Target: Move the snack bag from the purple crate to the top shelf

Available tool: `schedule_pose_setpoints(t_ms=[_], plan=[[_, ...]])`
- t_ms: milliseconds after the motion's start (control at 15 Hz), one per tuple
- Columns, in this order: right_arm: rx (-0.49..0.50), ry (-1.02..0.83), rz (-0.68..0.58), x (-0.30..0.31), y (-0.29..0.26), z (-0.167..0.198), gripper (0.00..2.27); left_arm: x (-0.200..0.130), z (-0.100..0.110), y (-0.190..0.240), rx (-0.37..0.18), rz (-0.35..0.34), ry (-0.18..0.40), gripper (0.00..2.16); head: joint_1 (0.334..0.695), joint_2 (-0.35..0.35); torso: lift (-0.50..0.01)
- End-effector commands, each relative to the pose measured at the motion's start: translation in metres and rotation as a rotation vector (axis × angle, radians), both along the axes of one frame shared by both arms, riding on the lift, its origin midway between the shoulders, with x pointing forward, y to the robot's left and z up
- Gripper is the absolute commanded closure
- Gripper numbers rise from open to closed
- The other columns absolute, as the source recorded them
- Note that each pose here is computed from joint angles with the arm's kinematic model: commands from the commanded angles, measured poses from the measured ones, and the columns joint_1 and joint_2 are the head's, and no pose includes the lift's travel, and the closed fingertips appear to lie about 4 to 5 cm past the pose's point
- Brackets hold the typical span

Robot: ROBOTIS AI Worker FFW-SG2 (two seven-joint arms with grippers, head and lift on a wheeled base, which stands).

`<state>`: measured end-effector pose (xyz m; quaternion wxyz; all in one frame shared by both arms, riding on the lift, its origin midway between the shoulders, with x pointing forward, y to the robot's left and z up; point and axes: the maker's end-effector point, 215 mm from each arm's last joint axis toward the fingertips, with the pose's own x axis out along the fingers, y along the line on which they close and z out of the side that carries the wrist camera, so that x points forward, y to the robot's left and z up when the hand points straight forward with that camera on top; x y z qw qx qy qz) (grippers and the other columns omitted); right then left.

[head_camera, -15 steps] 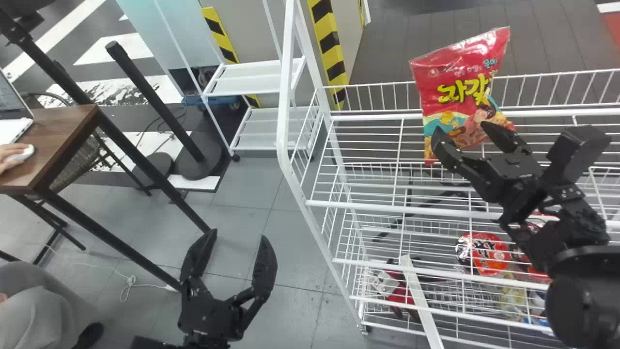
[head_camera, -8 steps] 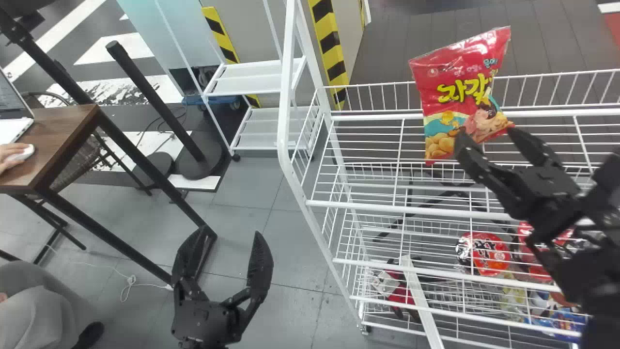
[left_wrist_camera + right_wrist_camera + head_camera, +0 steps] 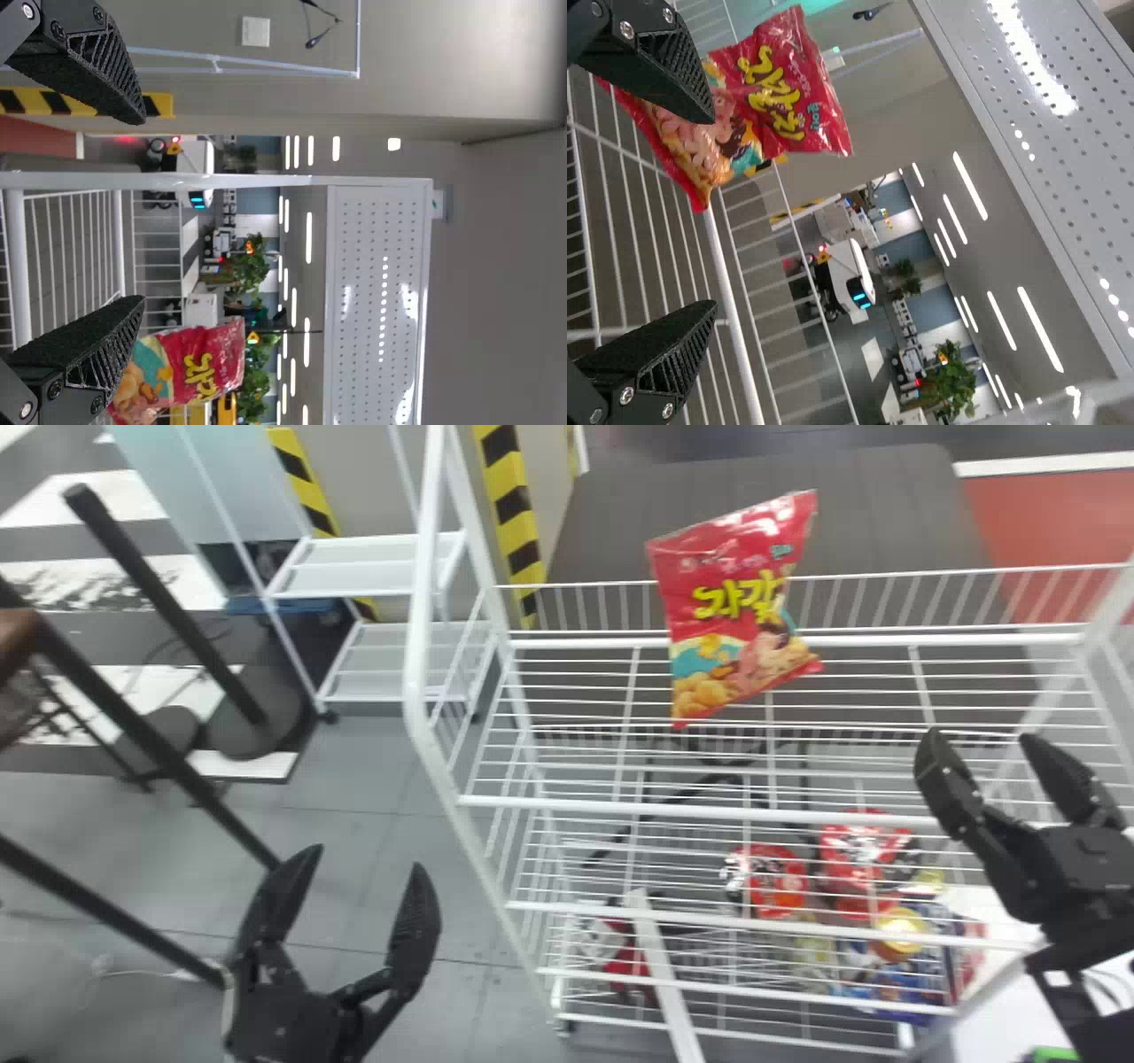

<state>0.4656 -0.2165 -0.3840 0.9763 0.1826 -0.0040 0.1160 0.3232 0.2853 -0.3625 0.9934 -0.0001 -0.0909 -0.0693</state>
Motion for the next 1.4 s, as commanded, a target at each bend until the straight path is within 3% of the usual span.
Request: schedule_pose_setpoints(t_ms=[0, 133, 333, 600, 867, 1267, 1333], plan=[[-0.010, 0.005, -0.023, -0.013, -0.018, -0.005, 0.08, 0.005, -0.003, -0.011, -0.010, -0.022, 0.026, 0.10, 0.695, 0.105, 0.000], [-0.022, 0.007, -0.046, -0.020, -0.034, -0.007, 0.08, 0.007, -0.007, -0.019, -0.019, -0.039, 0.063, 0.10, 0.695, 0.077, 0.000], [-0.024, 0.001, -0.075, -0.024, -0.057, -0.006, 0.08, 0.002, 0.014, -0.037, -0.026, -0.073, 0.030, 0.11, 0.695, 0.021, 0.000], [-0.029, 0.003, -0.113, -0.029, -0.082, -0.007, 0.08, -0.004, 0.026, -0.072, -0.037, -0.135, 0.018, 0.11, 0.695, -0.053, 0.000], [-0.023, 0.000, -0.132, -0.048, -0.095, -0.010, 0.08, 0.001, 0.012, -0.127, -0.034, -0.224, 0.092, 0.10, 0.695, -0.148, 0.000], [-0.039, -0.038, -0.152, -0.072, -0.110, 0.000, 0.08, 0.022, 0.003, -0.187, -0.022, -0.262, 0.238, 0.10, 0.695, -0.300, 0.000], [-0.030, -0.038, -0.153, -0.076, -0.111, -0.001, 0.08, 0.026, 0.007, -0.199, -0.029, -0.267, 0.238, 0.10, 0.695, -0.315, 0.000]])
